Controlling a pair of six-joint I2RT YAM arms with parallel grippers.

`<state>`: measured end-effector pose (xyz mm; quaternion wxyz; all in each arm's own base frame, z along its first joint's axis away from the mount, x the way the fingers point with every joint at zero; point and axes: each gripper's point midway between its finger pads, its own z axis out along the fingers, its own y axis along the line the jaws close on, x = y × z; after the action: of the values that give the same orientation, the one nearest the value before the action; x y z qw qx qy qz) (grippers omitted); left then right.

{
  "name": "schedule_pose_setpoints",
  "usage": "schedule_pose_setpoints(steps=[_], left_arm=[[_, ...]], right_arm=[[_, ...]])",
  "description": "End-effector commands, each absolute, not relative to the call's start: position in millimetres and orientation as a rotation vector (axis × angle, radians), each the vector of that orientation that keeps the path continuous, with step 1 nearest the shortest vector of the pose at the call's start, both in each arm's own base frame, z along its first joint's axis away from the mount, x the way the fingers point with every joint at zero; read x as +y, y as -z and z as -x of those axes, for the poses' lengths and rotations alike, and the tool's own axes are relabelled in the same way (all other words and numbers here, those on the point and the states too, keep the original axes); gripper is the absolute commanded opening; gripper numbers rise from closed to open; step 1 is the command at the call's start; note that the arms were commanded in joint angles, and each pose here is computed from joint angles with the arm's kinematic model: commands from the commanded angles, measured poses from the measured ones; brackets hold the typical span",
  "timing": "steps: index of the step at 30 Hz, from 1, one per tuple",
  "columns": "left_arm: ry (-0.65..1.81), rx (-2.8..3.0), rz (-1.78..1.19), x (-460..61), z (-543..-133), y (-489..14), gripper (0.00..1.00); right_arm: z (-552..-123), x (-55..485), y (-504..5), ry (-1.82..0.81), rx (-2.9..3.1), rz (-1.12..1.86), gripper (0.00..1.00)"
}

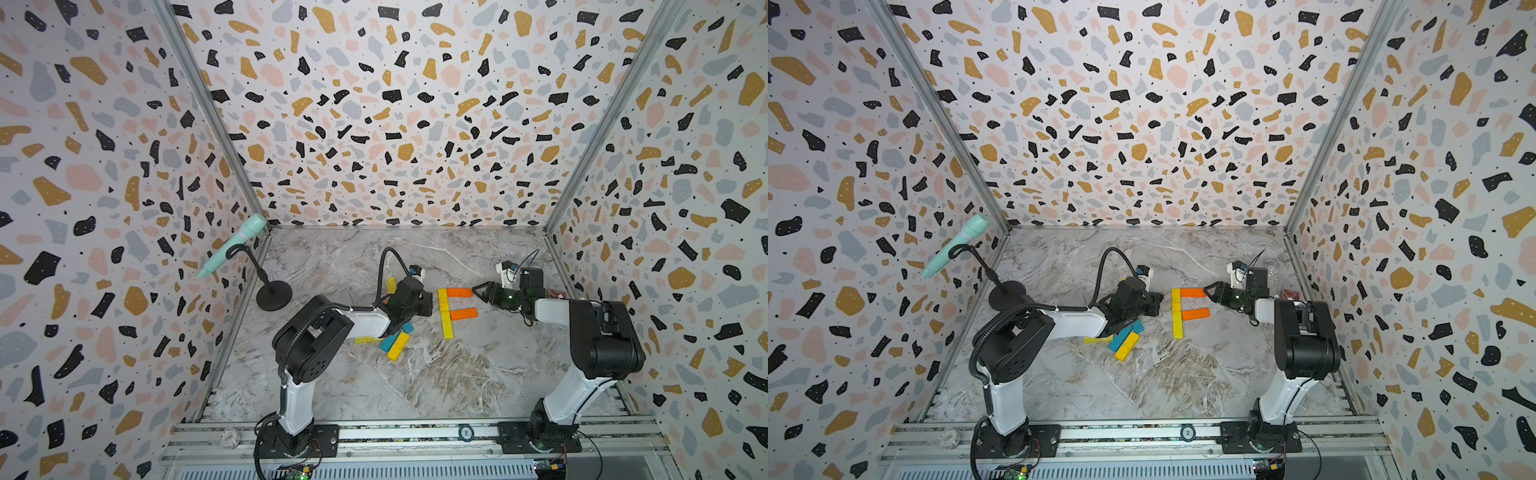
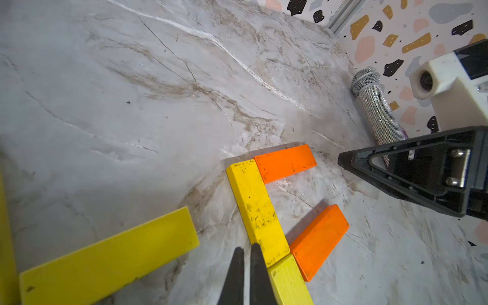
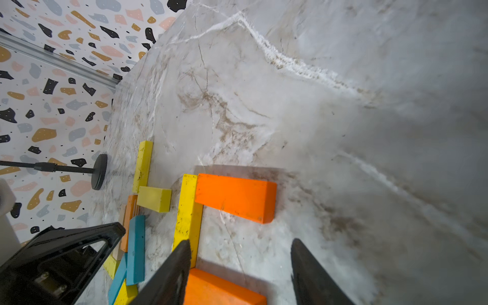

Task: Assemble the number 6 with building blocks
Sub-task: Adjust the building block at the center of the board.

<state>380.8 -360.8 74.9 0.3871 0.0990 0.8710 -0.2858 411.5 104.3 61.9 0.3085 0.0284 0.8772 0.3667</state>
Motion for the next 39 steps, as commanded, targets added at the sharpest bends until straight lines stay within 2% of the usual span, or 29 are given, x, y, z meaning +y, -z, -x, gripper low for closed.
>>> schedule_pose_setpoints(steps=[1, 16, 39], left_arm=[[0.649, 2.248, -0.262, -358, -391, -66, 0.00], [0.677, 2.307, -0.272, -370, -412, -46, 0.00], [0.711, 2.325, -0.327, -378, -407, -33, 0.00]], right_arm=[[-419, 106, -60, -0.984, 2.335, -0.062, 0.61], [-436, 118, -45, -1.036, 2.362, -0.045, 0.61], [-444, 132, -45, -1.049, 2.377, -0.015, 0.61]])
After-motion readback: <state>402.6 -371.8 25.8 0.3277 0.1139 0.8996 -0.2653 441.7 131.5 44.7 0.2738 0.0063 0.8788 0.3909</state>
